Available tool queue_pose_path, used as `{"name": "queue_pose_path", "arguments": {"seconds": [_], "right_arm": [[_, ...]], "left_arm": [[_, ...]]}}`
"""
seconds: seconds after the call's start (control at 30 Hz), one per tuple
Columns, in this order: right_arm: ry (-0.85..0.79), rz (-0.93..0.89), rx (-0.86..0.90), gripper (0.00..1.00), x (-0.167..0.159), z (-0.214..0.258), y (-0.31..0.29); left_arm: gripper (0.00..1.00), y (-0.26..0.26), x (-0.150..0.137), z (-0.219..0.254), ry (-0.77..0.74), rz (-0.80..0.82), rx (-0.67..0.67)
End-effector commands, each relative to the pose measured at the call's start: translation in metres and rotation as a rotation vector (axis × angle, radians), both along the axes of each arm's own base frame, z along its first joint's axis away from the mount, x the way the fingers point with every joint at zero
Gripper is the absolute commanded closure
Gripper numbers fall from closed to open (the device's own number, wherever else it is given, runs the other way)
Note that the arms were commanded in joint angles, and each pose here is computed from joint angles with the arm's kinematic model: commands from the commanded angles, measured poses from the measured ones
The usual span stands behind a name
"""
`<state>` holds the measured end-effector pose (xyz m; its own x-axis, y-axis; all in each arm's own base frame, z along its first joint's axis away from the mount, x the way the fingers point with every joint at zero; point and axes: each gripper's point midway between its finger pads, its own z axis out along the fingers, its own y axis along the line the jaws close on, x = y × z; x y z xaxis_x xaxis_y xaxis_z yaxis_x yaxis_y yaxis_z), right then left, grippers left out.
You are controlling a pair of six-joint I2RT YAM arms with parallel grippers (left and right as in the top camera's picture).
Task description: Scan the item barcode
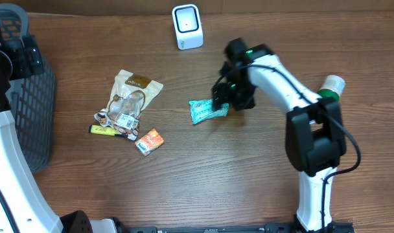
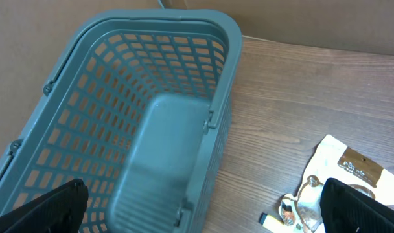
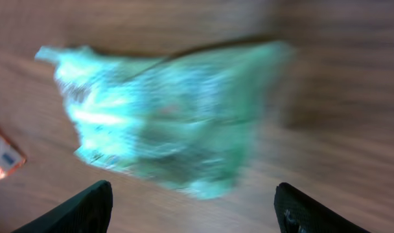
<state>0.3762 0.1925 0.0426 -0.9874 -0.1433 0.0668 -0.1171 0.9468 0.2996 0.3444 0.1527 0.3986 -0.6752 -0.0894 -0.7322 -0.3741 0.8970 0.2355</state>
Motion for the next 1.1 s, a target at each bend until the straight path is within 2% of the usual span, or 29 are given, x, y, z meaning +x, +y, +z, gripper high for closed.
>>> {"name": "queue_pose_path", "arguments": {"seconds": [0.0,0.13,0.27,0.47,0.53,0.67,0.77,1.03,1.07], "right_arm": [[-0.047,-0.069,0.039,0.19,0.02,0.016,-0.028],[-0.075,-0.078,0.089,0.19,0.031,0.011,-0.036],[-0.069,-0.009,0.258,0.25,0.023,0.006,-0.013],[-0.061,-0.002,0.398,0.3,0.012,-0.01,0.007],[-0.052,-0.021,0.411,0.35,0.01,-0.016,0.009],[-0.025,-0.055,0.418,0.52,0.002,-0.028,0.012],[-0.014,-0.048,0.448,0.59,-0.005,-0.032,0.018],[0.002,-0.084,0.458,0.58,-0.007,-0.034,0.029],[0.005,-0.095,0.458,0.52,-0.006,-0.034,0.03]], "left_arm": [[0.0,0.003,0.001,0.0,0.006,0.0,0.013],[0.0,0.003,0.001,0.0,0.006,0.0,0.013],[0.0,0.003,0.001,0.0,0.006,0.0,0.013],[0.0,0.003,0.001,0.0,0.006,0.0,0.013],[0.0,0.003,0.001,0.0,0.006,0.0,0.013],[0.0,0.003,0.001,0.0,0.006,0.0,0.013],[0.0,0.003,0.001,0.0,0.006,0.0,0.012],[0.0,0.003,0.001,0.0,0.006,0.0,0.013],[0.0,0.003,0.001,0.0,0.006,0.0,0.012]]}}
